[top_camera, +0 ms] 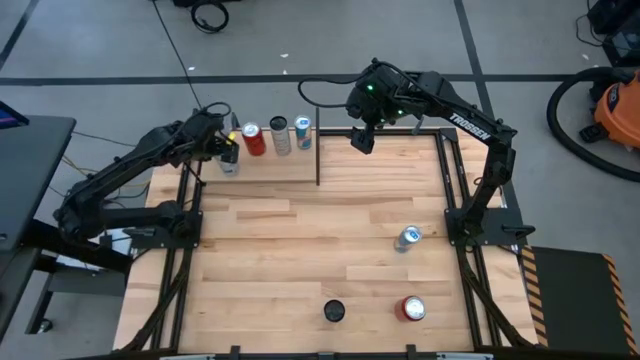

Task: Place canned beverage on shelf
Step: Put the blue-white soda can on the shelf aligned with the other blue-white soda can

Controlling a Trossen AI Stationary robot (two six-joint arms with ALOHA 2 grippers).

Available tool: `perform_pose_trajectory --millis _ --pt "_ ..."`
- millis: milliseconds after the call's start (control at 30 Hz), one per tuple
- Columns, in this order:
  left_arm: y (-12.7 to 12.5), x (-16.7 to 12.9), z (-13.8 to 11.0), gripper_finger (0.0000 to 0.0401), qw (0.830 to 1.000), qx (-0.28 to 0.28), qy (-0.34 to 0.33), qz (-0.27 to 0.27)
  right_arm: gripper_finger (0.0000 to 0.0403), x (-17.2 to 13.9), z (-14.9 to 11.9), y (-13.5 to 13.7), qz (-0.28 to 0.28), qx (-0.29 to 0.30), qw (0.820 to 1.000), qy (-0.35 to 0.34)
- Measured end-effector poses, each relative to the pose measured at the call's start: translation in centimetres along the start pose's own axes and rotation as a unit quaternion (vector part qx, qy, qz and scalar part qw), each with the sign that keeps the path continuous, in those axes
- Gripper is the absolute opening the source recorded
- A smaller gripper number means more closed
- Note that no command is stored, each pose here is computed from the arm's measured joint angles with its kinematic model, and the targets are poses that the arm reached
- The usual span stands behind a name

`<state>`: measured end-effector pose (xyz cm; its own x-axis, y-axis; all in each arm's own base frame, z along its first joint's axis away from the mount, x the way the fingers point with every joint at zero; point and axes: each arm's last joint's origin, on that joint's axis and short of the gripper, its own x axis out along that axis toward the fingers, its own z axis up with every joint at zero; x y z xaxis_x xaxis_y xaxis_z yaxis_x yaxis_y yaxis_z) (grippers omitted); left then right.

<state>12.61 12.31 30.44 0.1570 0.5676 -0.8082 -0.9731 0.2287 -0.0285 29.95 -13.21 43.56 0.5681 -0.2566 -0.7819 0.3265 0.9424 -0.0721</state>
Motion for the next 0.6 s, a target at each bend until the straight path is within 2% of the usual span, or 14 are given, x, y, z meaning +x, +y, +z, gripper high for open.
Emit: perform_pose_trajectory --millis 167,333,467,600 --pt "0.2 0.0 -0.1 0.0309 0.999 0.04 0.006 0.005 0.0327 0.0 0.0 0.0 0.0 0.0 1.0 0.0" --pt "0.6 0.1 0.0 0.0286 0.997 0.069 0.014 0.012 0.0327 0.0 0.0 0.0 0.0 0.0 1.0 0.0" --pt "1.1 0.3 0.3 0.0264 0.996 0.088 0.02 0.003 0.0327 0.0 0.0 0.0 0.0 0.0 1.0 0.0" --pt "1.6 0.4 0.6 0.0252 0.99 0.134 0.03 -0.023 0.0327 0.0 0.0 0.0 0.0 0.0 1.0 0.0"
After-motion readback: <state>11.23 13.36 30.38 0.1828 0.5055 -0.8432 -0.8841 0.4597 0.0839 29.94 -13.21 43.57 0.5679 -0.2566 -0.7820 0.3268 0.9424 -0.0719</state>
